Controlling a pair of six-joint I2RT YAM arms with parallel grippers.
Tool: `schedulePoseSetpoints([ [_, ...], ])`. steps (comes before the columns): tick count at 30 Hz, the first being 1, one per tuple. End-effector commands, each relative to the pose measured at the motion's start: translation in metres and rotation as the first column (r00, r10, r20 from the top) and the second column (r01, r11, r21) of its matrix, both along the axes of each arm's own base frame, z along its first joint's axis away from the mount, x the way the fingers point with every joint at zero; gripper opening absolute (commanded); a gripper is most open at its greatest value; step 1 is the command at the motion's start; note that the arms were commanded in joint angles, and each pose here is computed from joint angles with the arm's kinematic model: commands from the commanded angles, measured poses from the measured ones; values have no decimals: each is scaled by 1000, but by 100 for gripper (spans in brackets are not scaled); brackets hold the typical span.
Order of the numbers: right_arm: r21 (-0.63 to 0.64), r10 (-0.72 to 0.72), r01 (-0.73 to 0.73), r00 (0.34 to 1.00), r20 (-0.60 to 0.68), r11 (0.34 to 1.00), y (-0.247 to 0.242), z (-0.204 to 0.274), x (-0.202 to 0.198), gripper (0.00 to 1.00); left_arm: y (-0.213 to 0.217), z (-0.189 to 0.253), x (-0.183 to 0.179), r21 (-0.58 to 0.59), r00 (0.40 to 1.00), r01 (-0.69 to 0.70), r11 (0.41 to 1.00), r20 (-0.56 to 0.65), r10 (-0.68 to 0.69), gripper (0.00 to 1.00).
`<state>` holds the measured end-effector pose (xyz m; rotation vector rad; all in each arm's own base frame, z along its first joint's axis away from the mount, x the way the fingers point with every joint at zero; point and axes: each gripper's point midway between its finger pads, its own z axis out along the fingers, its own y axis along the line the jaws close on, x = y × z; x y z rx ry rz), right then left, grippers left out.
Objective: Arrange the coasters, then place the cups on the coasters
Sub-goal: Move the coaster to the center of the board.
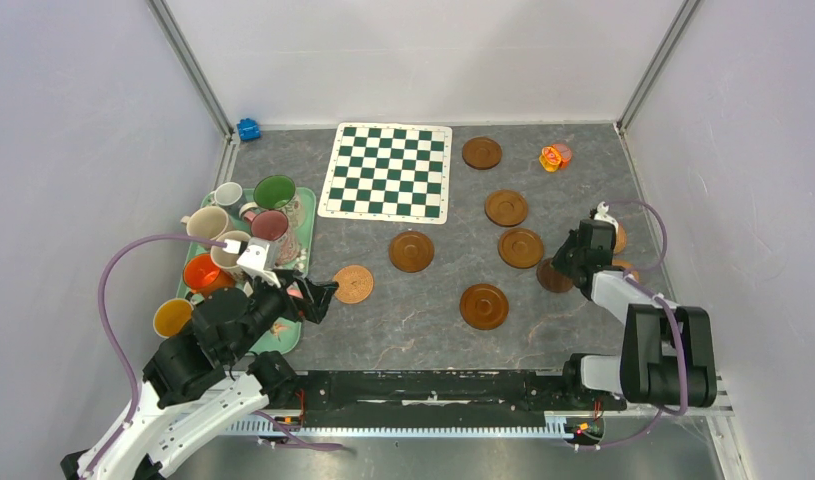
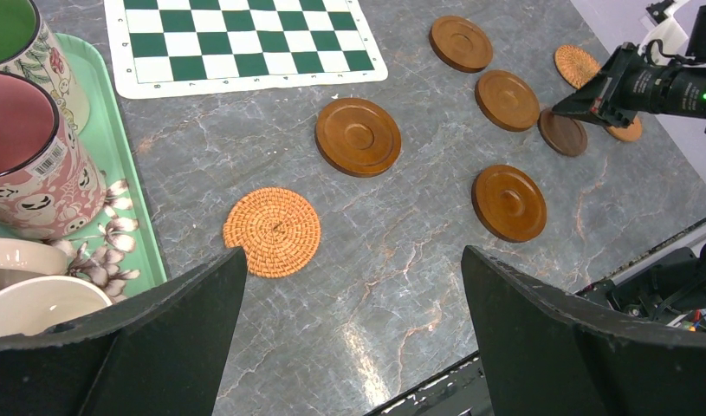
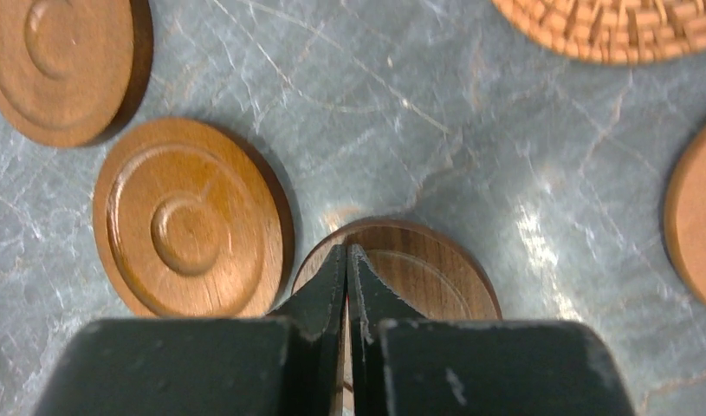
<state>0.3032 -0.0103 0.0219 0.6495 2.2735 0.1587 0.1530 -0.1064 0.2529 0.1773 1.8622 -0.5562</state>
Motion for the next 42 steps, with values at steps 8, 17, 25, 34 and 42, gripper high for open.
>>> schedulePoseSetpoints([
  [8,-101,4,2,998,60,995,-20,13,64,0,2,7,3,-4,999,-12,1000,36,12,100],
  [17,-68,13,-8,998,68,998,-17,10,110,0,1,6,4,0,999,-10,1000,31,10,100],
  [25,-52,32,-27,995,100,998,-16,13,155,0,-1,4,5,14,1000,-8,1000,20,8,100],
  [34,-74,73,-65,992,106,995,-17,19,184,0,-2,2,6,21,1000,-11,1000,15,10,100],
  [42,-121,122,-105,983,139,987,-18,46,193,0,-2,2,7,24,1000,-8,1000,11,8,100],
])
